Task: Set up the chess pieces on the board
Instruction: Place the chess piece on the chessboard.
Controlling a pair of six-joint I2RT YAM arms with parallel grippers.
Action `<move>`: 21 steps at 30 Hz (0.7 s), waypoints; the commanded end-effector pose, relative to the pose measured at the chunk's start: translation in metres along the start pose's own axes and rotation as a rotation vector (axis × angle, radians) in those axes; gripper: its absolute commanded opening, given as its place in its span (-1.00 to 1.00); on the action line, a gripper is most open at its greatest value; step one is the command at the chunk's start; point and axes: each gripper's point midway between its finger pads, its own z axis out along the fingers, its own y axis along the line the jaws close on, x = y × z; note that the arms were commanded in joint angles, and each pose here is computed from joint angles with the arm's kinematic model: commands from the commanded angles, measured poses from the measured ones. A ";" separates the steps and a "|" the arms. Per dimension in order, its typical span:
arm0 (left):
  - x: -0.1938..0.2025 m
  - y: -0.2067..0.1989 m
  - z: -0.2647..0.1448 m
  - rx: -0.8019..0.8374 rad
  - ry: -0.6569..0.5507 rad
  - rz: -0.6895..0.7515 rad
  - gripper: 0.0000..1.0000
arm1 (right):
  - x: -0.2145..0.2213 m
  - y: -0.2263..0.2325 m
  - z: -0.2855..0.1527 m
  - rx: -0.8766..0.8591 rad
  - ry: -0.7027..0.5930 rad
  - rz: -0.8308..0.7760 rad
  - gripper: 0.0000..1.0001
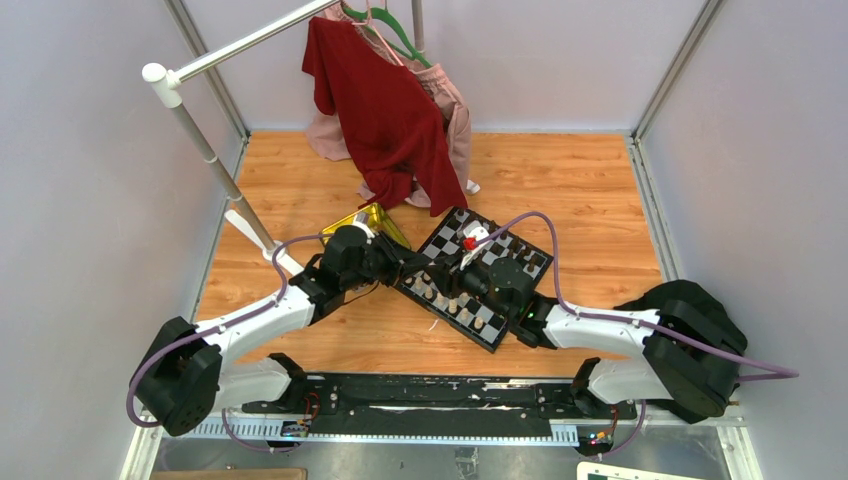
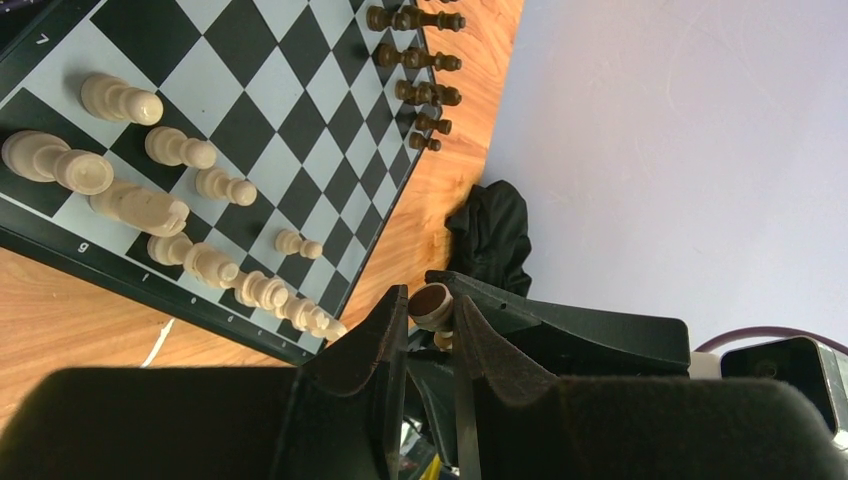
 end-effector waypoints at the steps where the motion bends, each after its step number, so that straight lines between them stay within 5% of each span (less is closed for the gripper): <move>1: 0.000 -0.001 -0.003 0.018 -0.001 0.018 -1.00 | -0.023 0.000 0.003 0.001 -0.064 0.020 -0.24; 11: -0.001 0.001 -0.003 0.013 -0.008 0.021 -1.00 | -0.027 -0.001 0.000 0.006 -0.074 0.022 -0.35; 21: -0.002 0.001 -0.004 0.017 -0.013 0.031 -1.00 | -0.026 -0.003 0.000 0.017 -0.062 0.022 -0.99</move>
